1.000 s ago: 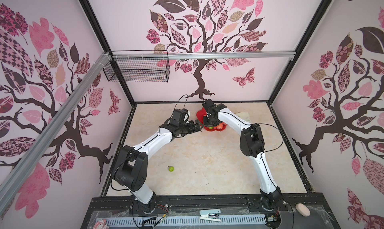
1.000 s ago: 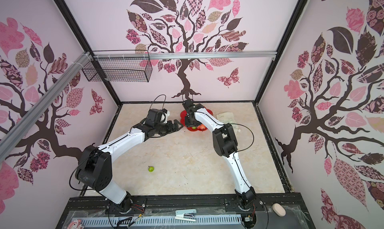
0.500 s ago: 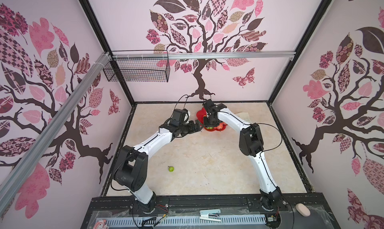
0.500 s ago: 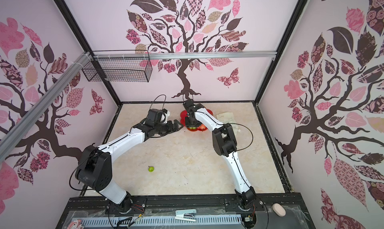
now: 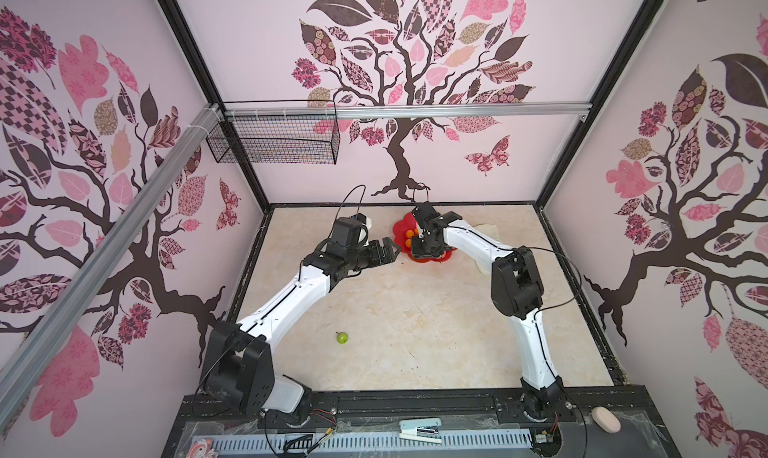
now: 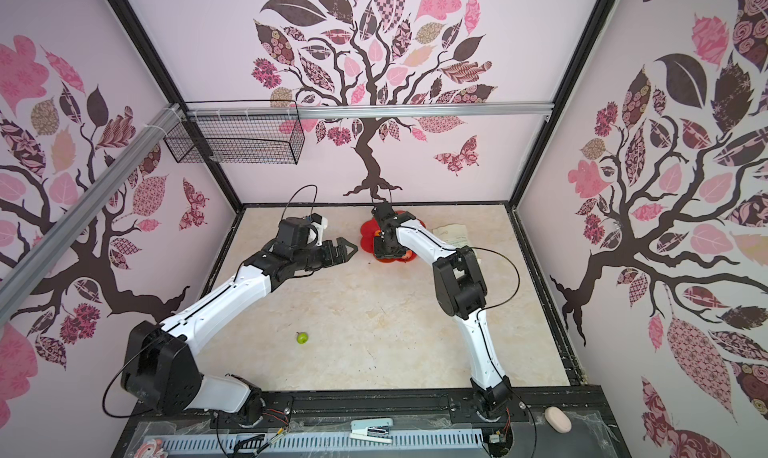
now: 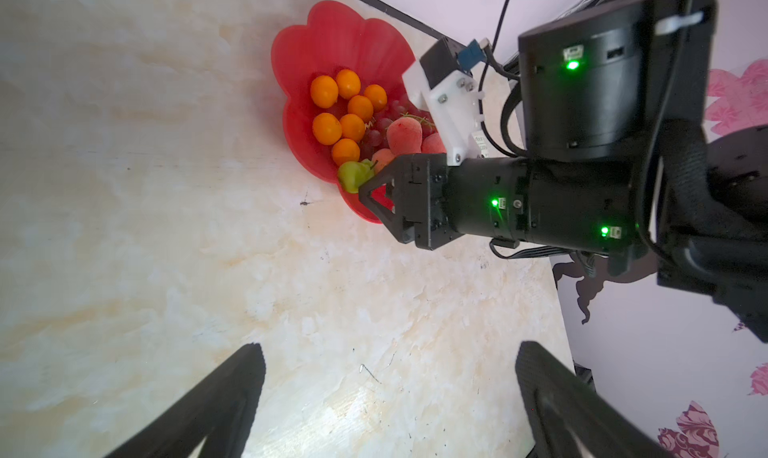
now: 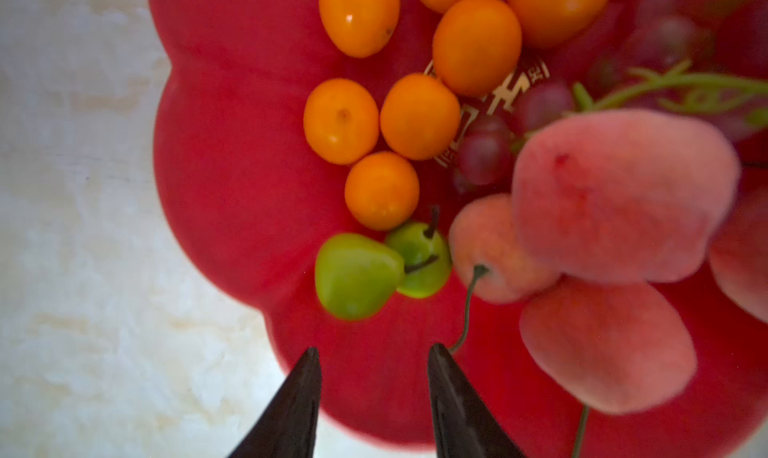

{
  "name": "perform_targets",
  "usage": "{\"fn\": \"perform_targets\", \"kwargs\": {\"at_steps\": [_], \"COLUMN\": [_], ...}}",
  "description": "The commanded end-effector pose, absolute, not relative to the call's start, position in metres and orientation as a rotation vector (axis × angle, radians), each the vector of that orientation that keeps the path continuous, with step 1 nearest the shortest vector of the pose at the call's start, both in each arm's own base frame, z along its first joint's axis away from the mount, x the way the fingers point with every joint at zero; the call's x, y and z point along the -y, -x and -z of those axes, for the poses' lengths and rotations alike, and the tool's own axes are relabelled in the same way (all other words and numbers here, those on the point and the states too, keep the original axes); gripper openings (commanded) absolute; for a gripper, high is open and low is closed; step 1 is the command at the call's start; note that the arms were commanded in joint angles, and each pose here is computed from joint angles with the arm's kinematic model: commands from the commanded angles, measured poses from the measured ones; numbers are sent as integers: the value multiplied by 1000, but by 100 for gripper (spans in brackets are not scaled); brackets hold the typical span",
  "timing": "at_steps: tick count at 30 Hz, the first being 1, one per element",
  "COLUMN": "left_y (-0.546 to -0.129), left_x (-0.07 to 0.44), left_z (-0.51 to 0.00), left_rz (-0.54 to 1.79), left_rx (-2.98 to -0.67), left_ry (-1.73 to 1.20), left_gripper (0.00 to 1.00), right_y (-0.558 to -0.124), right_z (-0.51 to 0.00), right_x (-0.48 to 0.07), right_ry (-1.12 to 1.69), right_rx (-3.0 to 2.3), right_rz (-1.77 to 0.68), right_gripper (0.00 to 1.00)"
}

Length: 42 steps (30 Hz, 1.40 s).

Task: Place and organize the fake fruits in the fruit bowl
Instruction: 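Move the right gripper to the pear nearest the robot while the left gripper draws nearer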

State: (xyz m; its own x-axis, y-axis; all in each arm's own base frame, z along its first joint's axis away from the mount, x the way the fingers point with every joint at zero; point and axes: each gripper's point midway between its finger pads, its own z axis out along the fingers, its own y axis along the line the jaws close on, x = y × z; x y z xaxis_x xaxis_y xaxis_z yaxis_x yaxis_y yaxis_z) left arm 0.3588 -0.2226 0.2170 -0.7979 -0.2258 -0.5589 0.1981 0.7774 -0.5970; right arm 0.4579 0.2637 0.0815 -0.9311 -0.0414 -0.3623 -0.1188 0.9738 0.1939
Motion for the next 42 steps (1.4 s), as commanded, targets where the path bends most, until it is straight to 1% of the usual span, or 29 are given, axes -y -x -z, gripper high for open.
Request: {"fn": "perform_targets", "kwargs": {"at_steps": [1,3,8,15,19,27,33,38,42], "left_y": [-343,-335,-317,-284,-267,-242,-227,-217,-214], "left_x": [199,189,177,147,126,86,57,38,36], "left_z": [-200,-203,-208,-185,-174,-161,-153,-148,-147], "left_rz": [763,734,747,629,598,670,599,582,588], "left_rx": [-2386,-2379,-2344,-2441,-2473,-2452,-2478,-2472,-2482], "left_ry": [56,74,113,211,284,536,733,884,921], "left_gripper": [98,98,98,98,98,98,98,98,98], "right_y": [-463,-452,-420,-369,-340,-289,-251,-228,-221], "right_z": [-156,-162,-165,-148,-135,-109,-101,-92,-79], "right_x": [-275,-278,-293,-330,-353,-404,-446,-473,-486], "right_ry": [84,92,152,229,282,425,615,707,733], "right_rx": [-2553,-2534,-2501,-2525,-2558,-2662,-2681,-2697,-2734], "right_rz": [-483,-532,-577,-631,-667,-766,-782,-787,-763], "right_gripper": [45,45,45,45,45,45,45,46,46]}}
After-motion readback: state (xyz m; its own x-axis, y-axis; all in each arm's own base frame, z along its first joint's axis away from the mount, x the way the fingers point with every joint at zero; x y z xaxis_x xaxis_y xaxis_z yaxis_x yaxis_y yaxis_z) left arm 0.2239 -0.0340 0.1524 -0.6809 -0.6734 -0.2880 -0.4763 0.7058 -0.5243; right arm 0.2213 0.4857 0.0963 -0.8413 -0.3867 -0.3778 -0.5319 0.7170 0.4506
